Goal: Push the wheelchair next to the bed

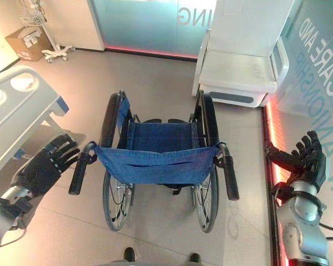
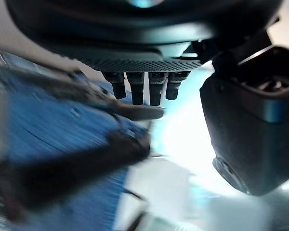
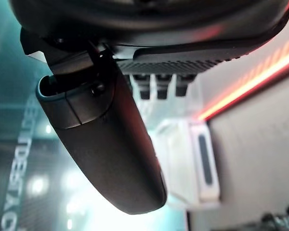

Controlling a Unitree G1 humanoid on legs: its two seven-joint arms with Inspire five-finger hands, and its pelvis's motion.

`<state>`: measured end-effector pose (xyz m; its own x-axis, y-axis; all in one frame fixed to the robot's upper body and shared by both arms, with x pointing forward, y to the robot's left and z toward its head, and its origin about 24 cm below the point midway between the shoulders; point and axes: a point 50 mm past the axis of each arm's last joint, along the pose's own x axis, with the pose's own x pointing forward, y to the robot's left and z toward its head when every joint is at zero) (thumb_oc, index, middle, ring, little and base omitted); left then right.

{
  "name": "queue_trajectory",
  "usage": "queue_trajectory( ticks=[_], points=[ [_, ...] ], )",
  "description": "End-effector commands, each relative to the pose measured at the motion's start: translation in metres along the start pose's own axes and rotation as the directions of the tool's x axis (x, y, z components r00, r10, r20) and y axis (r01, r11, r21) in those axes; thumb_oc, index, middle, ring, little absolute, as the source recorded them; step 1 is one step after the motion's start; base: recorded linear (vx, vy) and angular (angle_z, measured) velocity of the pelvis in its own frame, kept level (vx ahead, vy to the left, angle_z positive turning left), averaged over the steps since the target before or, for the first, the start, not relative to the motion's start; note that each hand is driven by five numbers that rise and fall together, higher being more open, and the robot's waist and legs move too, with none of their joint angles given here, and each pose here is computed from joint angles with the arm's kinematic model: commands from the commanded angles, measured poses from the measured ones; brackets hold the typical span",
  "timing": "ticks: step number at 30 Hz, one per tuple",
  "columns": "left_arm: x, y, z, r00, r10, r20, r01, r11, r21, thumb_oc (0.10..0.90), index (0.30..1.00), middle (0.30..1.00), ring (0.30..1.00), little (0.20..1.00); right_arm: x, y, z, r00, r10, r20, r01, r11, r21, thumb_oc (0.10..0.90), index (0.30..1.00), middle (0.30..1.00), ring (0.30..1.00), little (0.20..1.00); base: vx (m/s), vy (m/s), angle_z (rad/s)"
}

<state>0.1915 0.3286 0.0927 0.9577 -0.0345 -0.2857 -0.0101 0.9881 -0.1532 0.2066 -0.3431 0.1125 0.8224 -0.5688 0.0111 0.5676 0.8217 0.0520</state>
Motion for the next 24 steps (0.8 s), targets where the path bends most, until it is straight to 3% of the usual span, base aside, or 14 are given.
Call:
queue_trajectory(
  ticks=[1,7,14,18,21,24],
  points=[
    [-0.009,0.007,0.069,0.979,-0.019,0.203,-0.012,0.989,0.149,0.800,0.900,0.900,0.900,0.900,0.007,0.002,0.084,0.949,0.125,0.289,-0.146,0.988,0.052,0.800,0.900,0.900,0.900,0.900,-0.01,0.008,-0.07],
    [-0.030,0.007,0.094,0.985,-0.042,0.165,-0.019,0.934,0.356,0.800,0.900,0.900,0.900,0.900,-0.004,-0.001,0.109,0.923,0.210,0.321,-0.244,0.967,0.069,0.800,0.900,0.900,0.900,0.900,0.00,0.001,-0.02],
    [-0.058,0.017,0.113,0.995,0.046,0.090,-0.087,0.847,0.524,0.800,0.900,0.900,0.900,0.900,-0.019,0.003,0.111,0.910,0.382,0.164,-0.371,0.924,-0.094,0.800,0.900,0.900,0.900,0.900,0.00,0.000,0.00],
    [-0.060,0.006,0.122,0.996,-0.052,0.077,0.002,0.838,0.546,0.800,0.900,0.900,0.900,0.900,-0.023,0.015,0.112,0.874,0.468,0.128,-0.464,0.884,-0.065,0.800,0.900,0.900,0.900,0.900,0.00,0.000,0.00],
    [-0.054,-0.030,0.121,0.954,-0.282,0.103,0.204,0.861,0.466,0.800,0.900,0.900,0.900,0.900,-0.029,0.026,0.105,0.851,0.516,0.094,-0.521,0.853,0.034,0.800,0.900,0.900,0.900,0.900,0.00,0.000,0.00],
    [-0.049,-0.044,0.108,0.940,-0.337,0.047,0.279,0.842,0.461,0.800,0.900,0.900,0.900,0.900,-0.034,0.029,0.093,0.846,0.531,0.054,-0.534,0.842,0.072,0.800,0.900,0.900,0.900,0.900,0.00,0.000,0.00]
  ],
)
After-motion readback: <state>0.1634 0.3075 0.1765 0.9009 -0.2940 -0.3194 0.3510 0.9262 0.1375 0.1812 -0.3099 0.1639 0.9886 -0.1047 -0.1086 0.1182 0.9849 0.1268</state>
